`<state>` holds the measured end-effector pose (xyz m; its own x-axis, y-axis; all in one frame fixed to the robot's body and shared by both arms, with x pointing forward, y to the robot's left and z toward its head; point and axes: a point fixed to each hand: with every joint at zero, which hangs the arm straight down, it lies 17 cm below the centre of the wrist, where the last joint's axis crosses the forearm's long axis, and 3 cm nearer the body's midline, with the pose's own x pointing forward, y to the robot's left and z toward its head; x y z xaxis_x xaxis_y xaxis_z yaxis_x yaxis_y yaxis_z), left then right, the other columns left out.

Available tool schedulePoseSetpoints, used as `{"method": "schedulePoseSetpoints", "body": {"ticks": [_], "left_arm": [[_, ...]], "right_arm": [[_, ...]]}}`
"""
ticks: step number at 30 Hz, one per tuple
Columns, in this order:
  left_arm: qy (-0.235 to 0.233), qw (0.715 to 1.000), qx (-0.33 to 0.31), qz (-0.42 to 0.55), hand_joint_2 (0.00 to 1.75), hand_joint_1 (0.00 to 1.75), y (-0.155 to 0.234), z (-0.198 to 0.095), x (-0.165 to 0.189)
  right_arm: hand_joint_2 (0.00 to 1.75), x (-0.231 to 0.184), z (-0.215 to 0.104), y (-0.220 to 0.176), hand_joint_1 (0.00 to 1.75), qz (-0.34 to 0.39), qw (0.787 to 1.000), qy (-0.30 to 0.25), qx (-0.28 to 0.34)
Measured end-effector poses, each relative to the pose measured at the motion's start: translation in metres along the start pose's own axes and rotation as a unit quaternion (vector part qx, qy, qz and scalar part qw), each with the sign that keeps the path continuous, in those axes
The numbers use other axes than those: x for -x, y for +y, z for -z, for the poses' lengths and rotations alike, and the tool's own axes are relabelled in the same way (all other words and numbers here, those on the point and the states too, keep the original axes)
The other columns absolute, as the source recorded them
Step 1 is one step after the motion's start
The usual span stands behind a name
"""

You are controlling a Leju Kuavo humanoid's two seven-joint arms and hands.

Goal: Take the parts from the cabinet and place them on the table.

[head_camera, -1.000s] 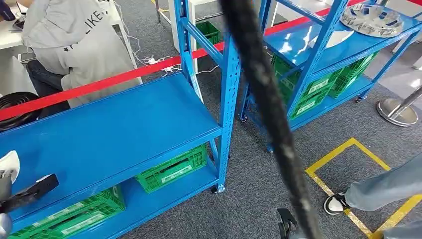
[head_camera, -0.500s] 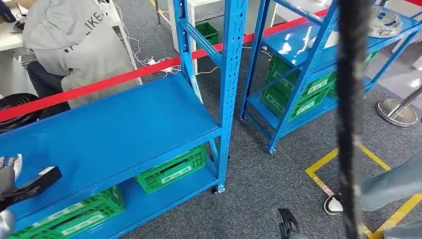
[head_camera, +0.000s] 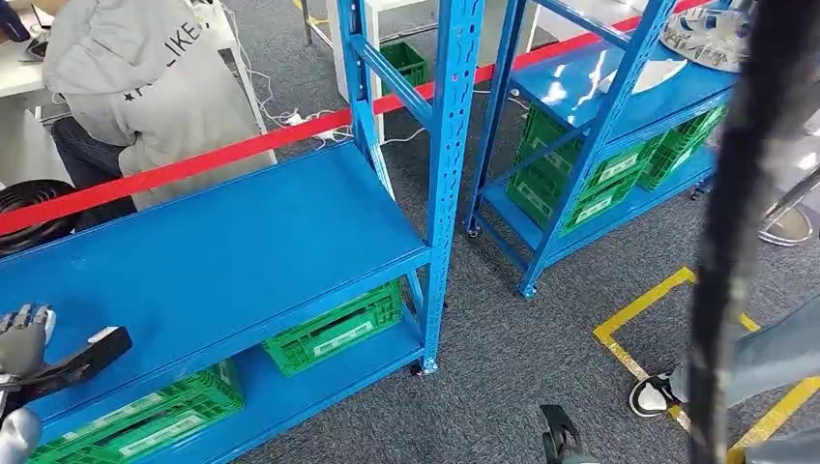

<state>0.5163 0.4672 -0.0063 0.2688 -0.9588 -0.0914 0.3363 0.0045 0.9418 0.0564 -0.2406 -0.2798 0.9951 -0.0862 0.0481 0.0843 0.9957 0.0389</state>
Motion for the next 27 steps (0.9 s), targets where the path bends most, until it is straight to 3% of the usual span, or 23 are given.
{"method": "schedulePoseSetpoints", "body": {"ticks": [16,27], "left_arm": [[-0.019,0.999,-0.038,-0.022,1.75,0.0,0.017,0.002,-0.01],[0.002,0.999,-0.04,-0.009,1.75,0.0,0.018,0.003,-0.004]], "right_arm": [[0.0,0.0,0.0,0.0,0.0,-0.005,1.0,0.0,0.001],[0.0,0.0,0.0,0.0,0.0,-0.006,1.0,0.0,0.001]]}}
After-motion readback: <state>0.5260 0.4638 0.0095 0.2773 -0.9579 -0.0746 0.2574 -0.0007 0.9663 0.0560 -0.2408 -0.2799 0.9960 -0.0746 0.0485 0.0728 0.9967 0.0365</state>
